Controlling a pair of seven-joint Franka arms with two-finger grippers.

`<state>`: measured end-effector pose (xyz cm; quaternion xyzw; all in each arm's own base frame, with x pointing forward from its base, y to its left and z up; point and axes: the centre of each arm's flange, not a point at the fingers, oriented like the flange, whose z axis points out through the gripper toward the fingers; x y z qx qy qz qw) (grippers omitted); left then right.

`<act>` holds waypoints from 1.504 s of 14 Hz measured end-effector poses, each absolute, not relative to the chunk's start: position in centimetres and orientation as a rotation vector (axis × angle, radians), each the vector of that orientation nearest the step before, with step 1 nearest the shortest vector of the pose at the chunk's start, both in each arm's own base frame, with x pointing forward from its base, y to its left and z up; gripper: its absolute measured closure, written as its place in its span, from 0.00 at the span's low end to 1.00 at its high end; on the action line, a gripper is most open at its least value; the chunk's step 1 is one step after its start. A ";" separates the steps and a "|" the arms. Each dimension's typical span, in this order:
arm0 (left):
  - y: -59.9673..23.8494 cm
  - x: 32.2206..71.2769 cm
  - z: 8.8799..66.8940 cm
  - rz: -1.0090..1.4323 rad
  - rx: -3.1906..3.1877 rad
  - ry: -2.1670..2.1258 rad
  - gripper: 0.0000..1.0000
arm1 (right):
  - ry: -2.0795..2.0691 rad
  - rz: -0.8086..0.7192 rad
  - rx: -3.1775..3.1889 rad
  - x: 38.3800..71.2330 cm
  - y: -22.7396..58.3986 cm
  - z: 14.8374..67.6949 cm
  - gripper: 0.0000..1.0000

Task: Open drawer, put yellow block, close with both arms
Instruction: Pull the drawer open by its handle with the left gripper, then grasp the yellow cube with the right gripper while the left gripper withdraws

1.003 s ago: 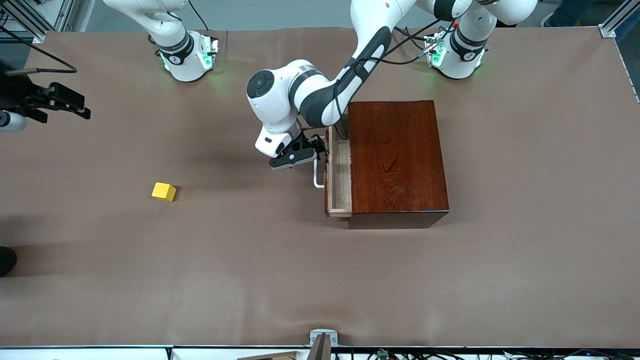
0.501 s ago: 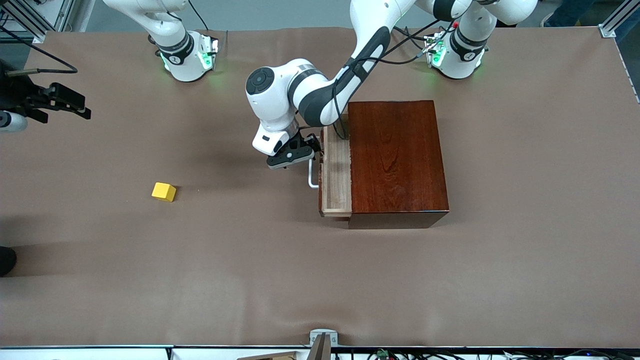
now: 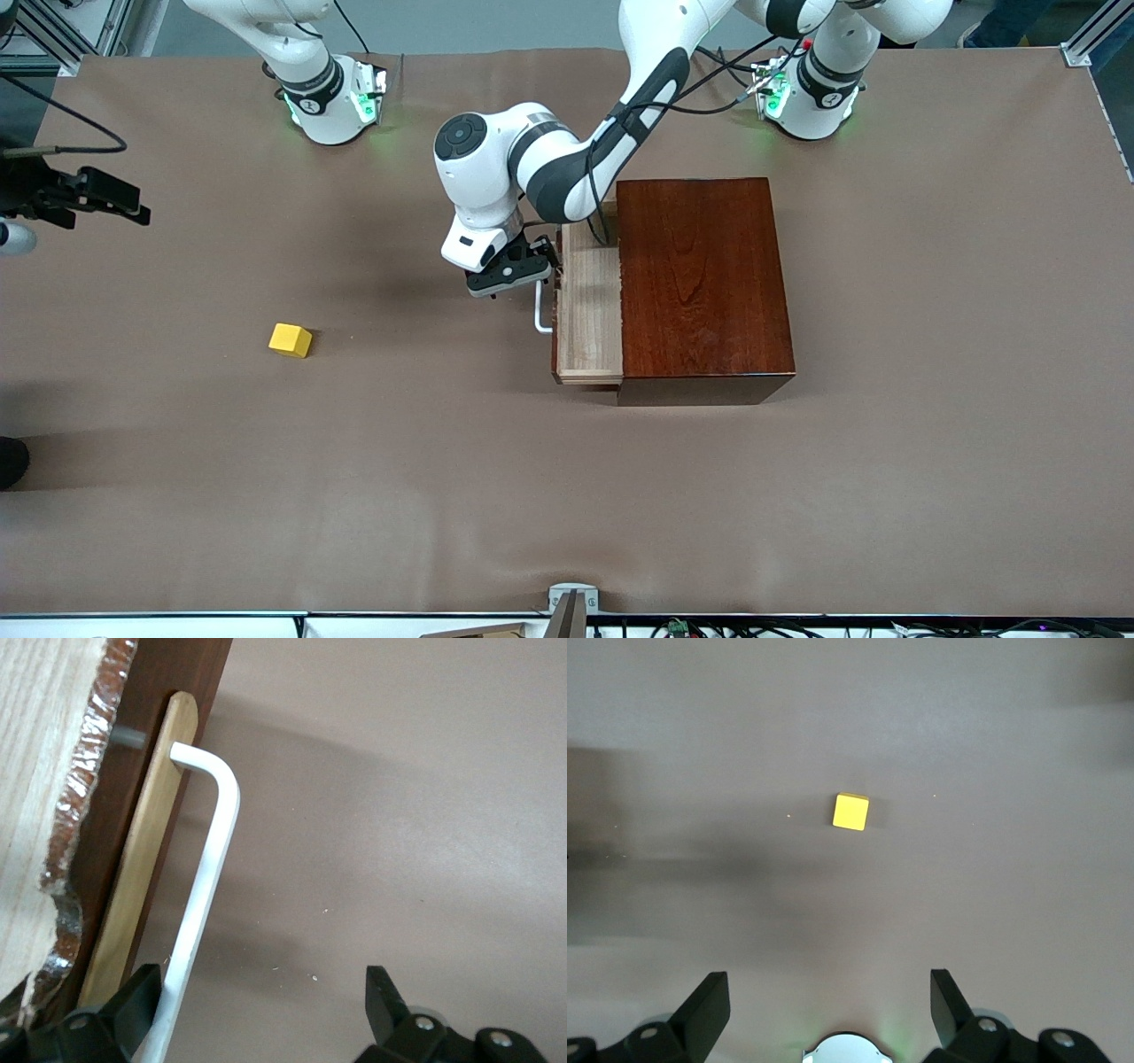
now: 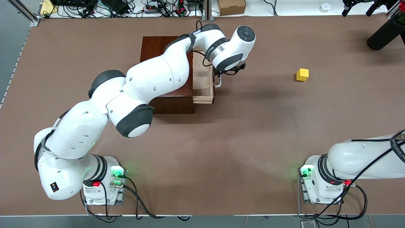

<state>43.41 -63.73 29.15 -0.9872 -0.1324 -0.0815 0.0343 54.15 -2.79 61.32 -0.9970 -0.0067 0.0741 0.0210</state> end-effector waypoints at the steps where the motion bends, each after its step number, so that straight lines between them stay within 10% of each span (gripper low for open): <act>1: -63.7 43.4 29.1 -0.251 -3.036 -0.409 0.00 | -0.020 0.234 -3.090 54.3 -2.8 61.1 0.00; 21: -64.4 40.2 36.8 -0.140 -2.998 -0.506 0.00 | -0.001 0.363 -3.061 61.7 -3.6 46.5 0.00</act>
